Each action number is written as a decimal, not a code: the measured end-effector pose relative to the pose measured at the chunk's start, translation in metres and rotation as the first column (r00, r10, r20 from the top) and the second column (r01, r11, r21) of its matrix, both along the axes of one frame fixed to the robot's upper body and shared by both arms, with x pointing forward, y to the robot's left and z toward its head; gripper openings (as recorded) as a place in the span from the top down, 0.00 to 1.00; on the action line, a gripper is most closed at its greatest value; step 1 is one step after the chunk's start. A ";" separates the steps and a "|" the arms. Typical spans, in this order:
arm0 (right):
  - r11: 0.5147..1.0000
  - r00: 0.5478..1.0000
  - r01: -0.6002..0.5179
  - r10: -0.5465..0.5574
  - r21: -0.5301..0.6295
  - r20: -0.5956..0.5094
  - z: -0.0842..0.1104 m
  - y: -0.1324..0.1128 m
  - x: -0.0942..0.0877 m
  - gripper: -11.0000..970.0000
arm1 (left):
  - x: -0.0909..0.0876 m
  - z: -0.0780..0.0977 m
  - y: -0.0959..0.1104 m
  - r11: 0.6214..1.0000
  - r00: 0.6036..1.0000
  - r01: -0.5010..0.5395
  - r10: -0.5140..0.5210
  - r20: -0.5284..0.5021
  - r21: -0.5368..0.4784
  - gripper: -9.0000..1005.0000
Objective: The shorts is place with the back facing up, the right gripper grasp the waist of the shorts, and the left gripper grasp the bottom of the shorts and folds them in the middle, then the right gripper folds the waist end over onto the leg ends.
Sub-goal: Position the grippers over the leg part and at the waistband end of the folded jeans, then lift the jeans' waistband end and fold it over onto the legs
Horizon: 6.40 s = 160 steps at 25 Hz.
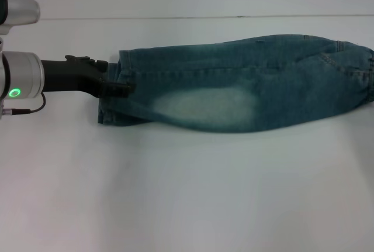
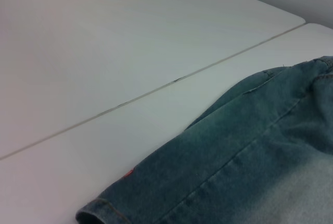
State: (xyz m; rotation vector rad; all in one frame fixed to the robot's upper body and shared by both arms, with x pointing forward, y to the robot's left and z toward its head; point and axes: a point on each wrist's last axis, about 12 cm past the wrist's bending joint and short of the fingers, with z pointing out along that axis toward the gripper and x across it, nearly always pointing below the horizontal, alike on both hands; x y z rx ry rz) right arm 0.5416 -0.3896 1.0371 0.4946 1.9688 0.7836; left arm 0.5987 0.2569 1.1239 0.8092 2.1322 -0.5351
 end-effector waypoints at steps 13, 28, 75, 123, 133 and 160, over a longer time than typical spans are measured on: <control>0.999 1.000 -0.007 0.007 -0.033 0.008 0.001 0.001 0.005 0.92 | -0.001 -0.001 -0.003 1.000 1.000 0.012 -0.012 -0.003 0.000 0.09; 0.999 0.999 -0.029 0.029 -0.024 0.020 0.003 0.004 0.005 0.93 | -0.003 0.001 -0.009 0.999 0.998 0.051 -0.051 -0.025 -0.003 0.09; 0.996 0.992 -0.088 0.086 0.021 0.089 0.011 0.009 0.000 0.92 | -0.005 0.024 -0.026 0.977 0.997 0.030 -0.045 -0.069 -0.213 0.26; 0.965 0.947 -0.264 0.257 0.010 0.190 0.053 0.039 0.040 0.88 | 0.019 -0.027 -0.091 0.926 0.988 -0.149 0.127 -0.088 -0.347 0.93; 0.946 0.920 -0.324 0.319 -0.017 0.227 0.071 0.061 0.056 0.87 | 0.019 -0.033 -0.094 0.929 0.987 -0.156 0.134 -0.090 -0.334 0.93; 0.810 0.766 -0.582 0.574 -0.066 0.289 0.108 0.156 0.091 0.84 | 0.018 -0.046 -0.101 0.944 0.988 -0.146 0.124 -0.090 -0.297 0.93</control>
